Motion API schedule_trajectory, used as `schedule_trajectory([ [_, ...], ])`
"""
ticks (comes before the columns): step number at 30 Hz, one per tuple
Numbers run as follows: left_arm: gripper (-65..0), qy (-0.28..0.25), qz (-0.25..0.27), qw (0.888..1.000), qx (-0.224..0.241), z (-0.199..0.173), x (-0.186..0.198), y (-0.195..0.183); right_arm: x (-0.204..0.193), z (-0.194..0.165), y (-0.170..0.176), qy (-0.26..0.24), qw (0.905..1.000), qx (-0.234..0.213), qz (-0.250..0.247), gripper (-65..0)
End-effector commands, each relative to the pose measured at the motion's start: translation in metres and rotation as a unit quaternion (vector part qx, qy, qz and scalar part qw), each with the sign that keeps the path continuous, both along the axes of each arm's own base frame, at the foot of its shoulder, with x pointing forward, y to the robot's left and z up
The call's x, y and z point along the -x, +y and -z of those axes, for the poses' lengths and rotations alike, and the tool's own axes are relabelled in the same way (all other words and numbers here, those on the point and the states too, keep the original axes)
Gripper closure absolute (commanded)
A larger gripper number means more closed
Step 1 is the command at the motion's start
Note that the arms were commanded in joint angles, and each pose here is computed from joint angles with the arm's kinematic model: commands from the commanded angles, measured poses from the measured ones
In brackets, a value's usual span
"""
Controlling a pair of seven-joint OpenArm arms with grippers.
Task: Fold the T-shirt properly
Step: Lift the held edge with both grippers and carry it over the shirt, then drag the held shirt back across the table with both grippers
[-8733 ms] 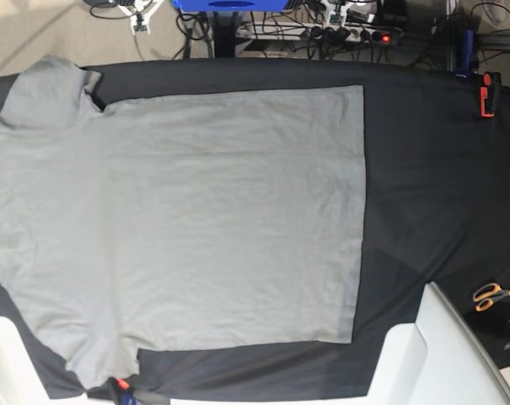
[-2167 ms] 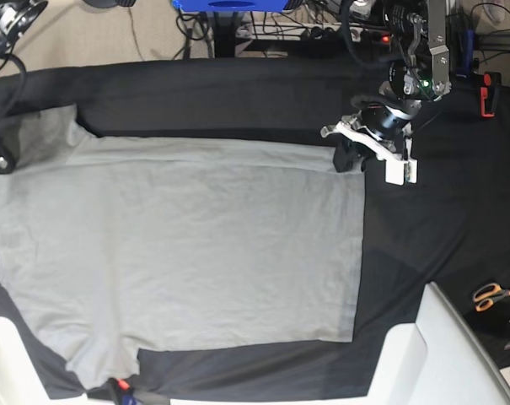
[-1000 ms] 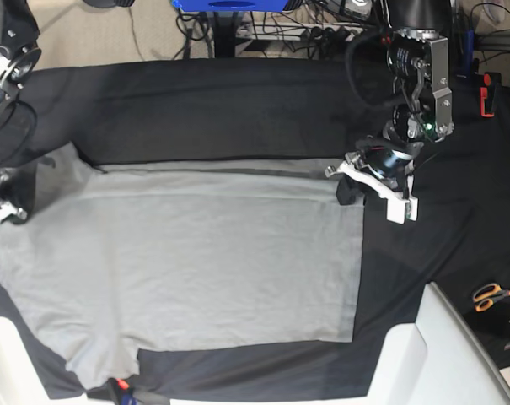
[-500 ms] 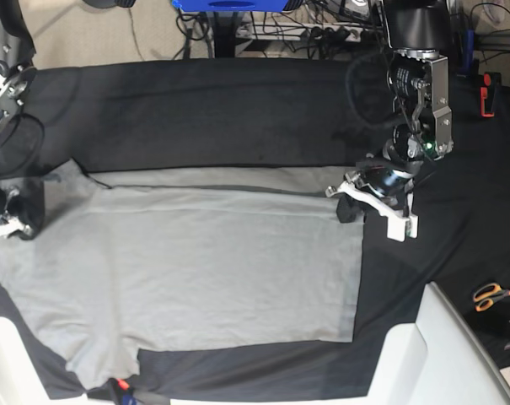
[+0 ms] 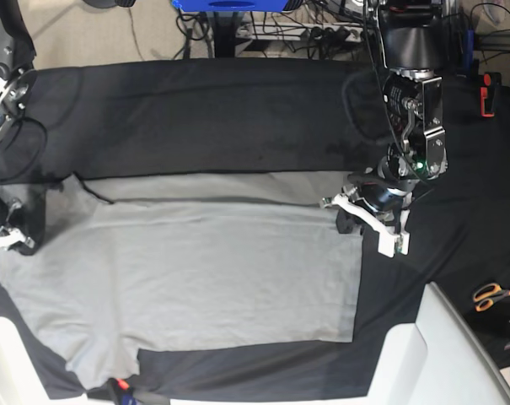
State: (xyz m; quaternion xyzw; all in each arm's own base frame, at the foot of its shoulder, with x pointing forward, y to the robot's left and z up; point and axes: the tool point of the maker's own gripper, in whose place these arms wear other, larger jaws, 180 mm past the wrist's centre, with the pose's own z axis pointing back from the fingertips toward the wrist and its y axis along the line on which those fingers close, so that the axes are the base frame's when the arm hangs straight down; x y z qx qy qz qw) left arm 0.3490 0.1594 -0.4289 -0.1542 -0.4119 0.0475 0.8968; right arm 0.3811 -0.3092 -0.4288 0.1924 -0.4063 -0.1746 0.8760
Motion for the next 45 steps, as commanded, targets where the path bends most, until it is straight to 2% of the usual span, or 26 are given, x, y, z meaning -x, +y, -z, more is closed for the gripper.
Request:
schedule_trajectory([
  [1,0.0,-0.025,-0.004,1.000,0.002,-0.013,-0.013,0.003,-0.019,-0.028,-0.014,-0.045,0.9989,0.008,0.012,-0.6],
  [6,0.0,-0.030,-0.004,1.000,0.003,-0.017,-0.017,0.003,-0.026,-0.035,-0.018,-0.070,0.9971,0.009,0.027,-0.6],
  [14,0.0,-0.033,-0.009,0.999,0.004,-0.018,-0.019,0.005,-0.029,-0.025,-0.013,-0.079,0.9957,-0.017,0.046,-0.6],
  [24,0.0,-0.034,-0.011,0.999,0.006,-0.019,-0.025,0.005,-0.030,-0.026,-0.014,-0.081,0.9954,-0.017,0.048,-2.0],
  [27,0.0,-0.029,-0.013,0.999,0.009,-0.017,-0.031,0.007,-0.030,-0.028,-0.015,-0.084,0.9951,-0.015,0.049,-8.6],
  [29,0.0,-0.024,-0.016,1.000,0.011,-0.014,-0.034,0.009,-0.030,-0.029,-0.015,-0.085,0.9950,-0.015,0.050,-16.5],
  [30,-3.8,-0.026,-0.017,0.999,0.011,-0.015,-0.037,0.009,-0.031,-0.030,-0.016,-0.087,0.9948,-0.014,0.051,-20.3],
  [32,-18.1,-0.032,-0.018,0.999,0.012,-0.020,-0.043,0.010,-0.033,-0.034,-0.020,-0.102,0.9928,-0.012,0.061,-29.6],
  [33,-23.0,-0.039,-0.019,0.999,0.012,-0.025,-0.047,0.011,-0.035,-0.037,-0.022,-0.112,0.9914,-0.010,0.066,-33.5],
  [36,-33.7,-0.088,-0.046,0.995,0.017,-0.048,-0.059,0.023,-0.038,-0.045,-0.028,-0.138,0.9869,-0.007,0.083,-41.7],
  [38,-35.1,-0.110,-0.055,0.992,0.016,-0.061,-0.062,0.029,-0.040,-0.053,-0.032,-0.149,0.9853,0.003,0.083,-41.9],
  [42,-35.1,-0.143,-0.047,0.989,0.000,-0.084,-0.052,0.030,-0.027,-0.079,-0.050,-0.182,0.9784,0.055,0.082,-41.9],
  [45,-35.1,-0.157,-0.032,0.987,-0.024,-0.094,-0.033,0.030,-0.006,-0.090,-0.056,-0.200,0.9745,0.056,0.086,-42.0],
])
